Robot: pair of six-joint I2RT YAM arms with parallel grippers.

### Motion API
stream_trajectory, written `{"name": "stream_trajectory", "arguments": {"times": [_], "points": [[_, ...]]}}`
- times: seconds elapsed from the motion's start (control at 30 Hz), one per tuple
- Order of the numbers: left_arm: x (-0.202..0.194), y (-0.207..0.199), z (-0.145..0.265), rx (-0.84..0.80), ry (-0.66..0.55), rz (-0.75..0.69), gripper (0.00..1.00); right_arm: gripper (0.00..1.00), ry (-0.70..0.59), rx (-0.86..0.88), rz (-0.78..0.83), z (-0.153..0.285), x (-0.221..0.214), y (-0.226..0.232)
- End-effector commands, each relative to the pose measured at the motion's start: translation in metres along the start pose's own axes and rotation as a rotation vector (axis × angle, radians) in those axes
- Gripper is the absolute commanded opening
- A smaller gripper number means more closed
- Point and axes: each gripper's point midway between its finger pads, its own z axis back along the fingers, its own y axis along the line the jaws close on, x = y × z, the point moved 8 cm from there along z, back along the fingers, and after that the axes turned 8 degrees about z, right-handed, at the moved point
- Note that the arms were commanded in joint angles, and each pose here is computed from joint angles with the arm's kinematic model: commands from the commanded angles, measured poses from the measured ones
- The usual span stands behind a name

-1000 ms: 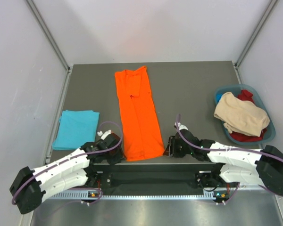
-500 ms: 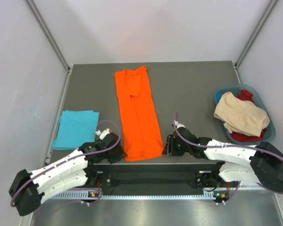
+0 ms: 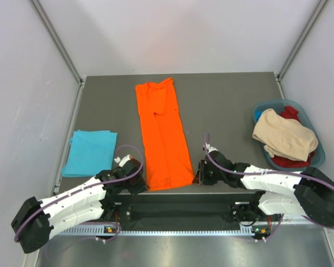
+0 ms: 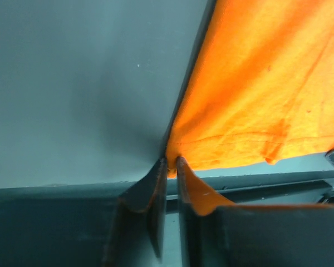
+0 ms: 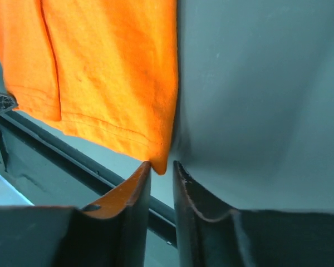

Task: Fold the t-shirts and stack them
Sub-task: Fold the tshirt

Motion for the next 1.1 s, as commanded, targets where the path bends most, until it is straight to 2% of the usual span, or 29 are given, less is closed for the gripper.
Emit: {"name": "stream_trajectory", "arguments": {"times": [0.0, 0.03, 0.13, 0.7, 1.07], "points": [[-0.003, -0.002, -0.004, -0.027, 0.023, 0.014, 0.12, 0.18, -0.045, 0.046, 0.007, -0.001, 0.008, 0.005], [-0.003, -0.002, -0.004, -0.026, 0.025, 0.014, 0.00, 0.10, -0.039, 0.047, 0.008, -0.002, 0.007, 0.005], [-0.002, -0.003, -0.002, -0.024, 0.021, 0.009, 0.00, 0.00, -0.037, 0.075, 0.012, -0.002, 0.006, 0.007], [0.000, 0.009, 0.016, 0.069, 0.009, -0.052, 0.00, 0.00, -0.047, 0.109, -0.021, 0.009, -0.012, 0.017], [-0.002, -0.004, 0.025, -0.032, 0.045, -0.050, 0.00, 0.00, -0.064, 0.128, 0.007, 0.011, -0.008, 0.027]]}}
